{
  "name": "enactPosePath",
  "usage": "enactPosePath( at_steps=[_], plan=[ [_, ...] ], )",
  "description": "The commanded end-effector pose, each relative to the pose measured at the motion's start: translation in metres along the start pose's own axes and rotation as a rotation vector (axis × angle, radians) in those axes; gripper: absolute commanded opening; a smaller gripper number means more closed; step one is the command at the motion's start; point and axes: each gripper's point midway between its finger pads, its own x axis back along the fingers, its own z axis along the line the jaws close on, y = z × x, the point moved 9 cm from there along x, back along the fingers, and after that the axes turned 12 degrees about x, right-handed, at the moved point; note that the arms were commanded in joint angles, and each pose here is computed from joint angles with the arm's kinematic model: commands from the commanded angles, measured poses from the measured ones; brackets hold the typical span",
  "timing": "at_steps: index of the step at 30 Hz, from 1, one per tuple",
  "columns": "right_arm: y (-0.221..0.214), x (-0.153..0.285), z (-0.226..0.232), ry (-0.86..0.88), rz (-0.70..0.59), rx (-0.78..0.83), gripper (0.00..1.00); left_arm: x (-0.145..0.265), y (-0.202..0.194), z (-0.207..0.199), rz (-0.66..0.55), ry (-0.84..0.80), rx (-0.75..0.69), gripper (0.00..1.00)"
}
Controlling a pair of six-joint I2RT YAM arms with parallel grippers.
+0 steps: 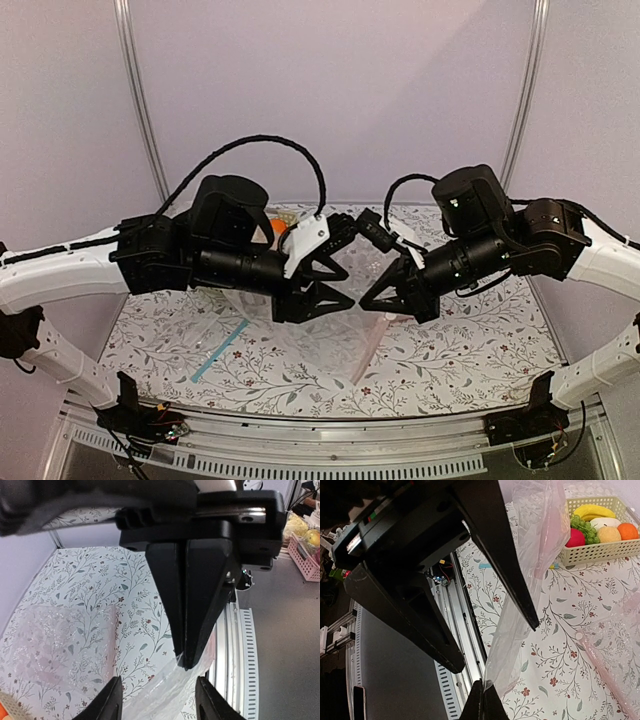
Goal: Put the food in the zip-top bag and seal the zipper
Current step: Pass from the right arm to the left
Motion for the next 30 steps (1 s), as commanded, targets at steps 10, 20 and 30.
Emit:
enactPosePath(
  at_steps=[10, 20, 30],
  plan=[
    [0.011, 0.015, 0.002, -0.001, -0.089, 0.036, 0.01, -0.010, -0.015, 0.001, 0.031, 0.020, 0.002, 0.27],
    [0.012, 0.013, -0.009, -0.116, -0.153, 0.025, 0.50, -0.004, -0.011, 0.008, -0.019, 0.089, 0.092, 0.00],
    [0.000, 0.030, -0.021, -0.303, -0.474, -0.138, 0.82, 0.000, -0.013, 0.030, -0.165, 0.162, 0.364, 0.00]
  ],
)
